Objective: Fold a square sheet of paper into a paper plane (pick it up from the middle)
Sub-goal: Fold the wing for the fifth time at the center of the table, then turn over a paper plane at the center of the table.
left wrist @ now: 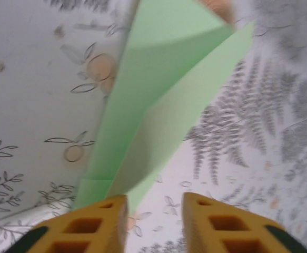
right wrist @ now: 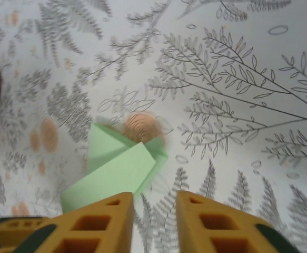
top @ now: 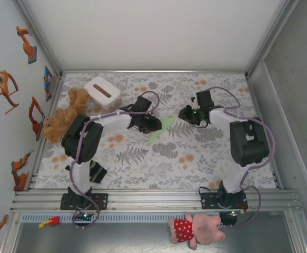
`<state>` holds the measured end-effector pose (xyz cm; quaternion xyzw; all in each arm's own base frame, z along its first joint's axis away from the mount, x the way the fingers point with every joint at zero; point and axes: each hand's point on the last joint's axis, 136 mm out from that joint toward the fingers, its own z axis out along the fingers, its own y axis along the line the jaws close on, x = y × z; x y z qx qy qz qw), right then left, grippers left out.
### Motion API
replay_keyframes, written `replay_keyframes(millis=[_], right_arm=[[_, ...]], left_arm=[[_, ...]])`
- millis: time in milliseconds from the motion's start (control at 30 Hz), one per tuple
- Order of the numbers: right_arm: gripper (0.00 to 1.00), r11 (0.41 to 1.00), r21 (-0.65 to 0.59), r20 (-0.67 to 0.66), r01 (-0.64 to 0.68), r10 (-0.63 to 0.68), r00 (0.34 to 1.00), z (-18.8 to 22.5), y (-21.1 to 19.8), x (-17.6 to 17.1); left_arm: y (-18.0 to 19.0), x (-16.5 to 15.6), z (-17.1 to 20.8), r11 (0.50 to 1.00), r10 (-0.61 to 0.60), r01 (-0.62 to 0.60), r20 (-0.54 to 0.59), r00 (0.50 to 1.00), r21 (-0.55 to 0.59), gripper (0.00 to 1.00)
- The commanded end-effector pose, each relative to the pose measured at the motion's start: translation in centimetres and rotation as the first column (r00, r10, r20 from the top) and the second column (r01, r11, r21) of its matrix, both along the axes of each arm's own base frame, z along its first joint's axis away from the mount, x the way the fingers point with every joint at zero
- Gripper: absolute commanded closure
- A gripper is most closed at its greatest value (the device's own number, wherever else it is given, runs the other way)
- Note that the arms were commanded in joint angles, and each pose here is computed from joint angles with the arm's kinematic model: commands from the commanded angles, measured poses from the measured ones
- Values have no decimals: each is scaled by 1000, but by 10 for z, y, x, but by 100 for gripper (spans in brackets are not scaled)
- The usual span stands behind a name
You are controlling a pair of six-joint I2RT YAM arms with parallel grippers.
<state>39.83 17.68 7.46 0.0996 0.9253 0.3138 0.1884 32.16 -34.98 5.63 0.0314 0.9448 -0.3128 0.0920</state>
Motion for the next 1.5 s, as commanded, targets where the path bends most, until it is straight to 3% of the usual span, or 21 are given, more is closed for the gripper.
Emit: replay_keyframes(millis=[0, 367, 567, 800, 933, 1133, 1467], right_arm=[[67, 999, -54, 6, 4, -4, 1000, 5, -6, -19], [53, 998, -70, 5, 6, -5, 1000, 18, 42, -46], [42, 990, -143, -38, 17, -23, 999, 8, 79, -54], [36, 974, -214, -85, 74, -94, 992, -11, 96, -50], [36, 970, -225, -127, 92, -123, 984, -19, 107, -46], [41, 936, -320, -117, 144, -190, 975, -25, 91, -45], [57, 928, -330, -128, 172, -225, 966, -22, 84, -51]], left_arm=[[-1, 4, 48, 995, 42, -34, 79, 996, -98, 55], [98, 3, 53, 960, 213, -241, 183, 960, 144, 16], [141, -5, 57, 927, 216, -277, 243, 946, 253, 1], [153, -10, 53, 922, 217, -285, 260, 941, 261, 4], [166, -5, 53, 901, 276, -362, 327, 904, 241, 4], [165, -2, 55, 910, 264, -356, 366, 893, 211, 4], [151, 7, 47, 924, 251, -327, 331, 910, 200, 4]])
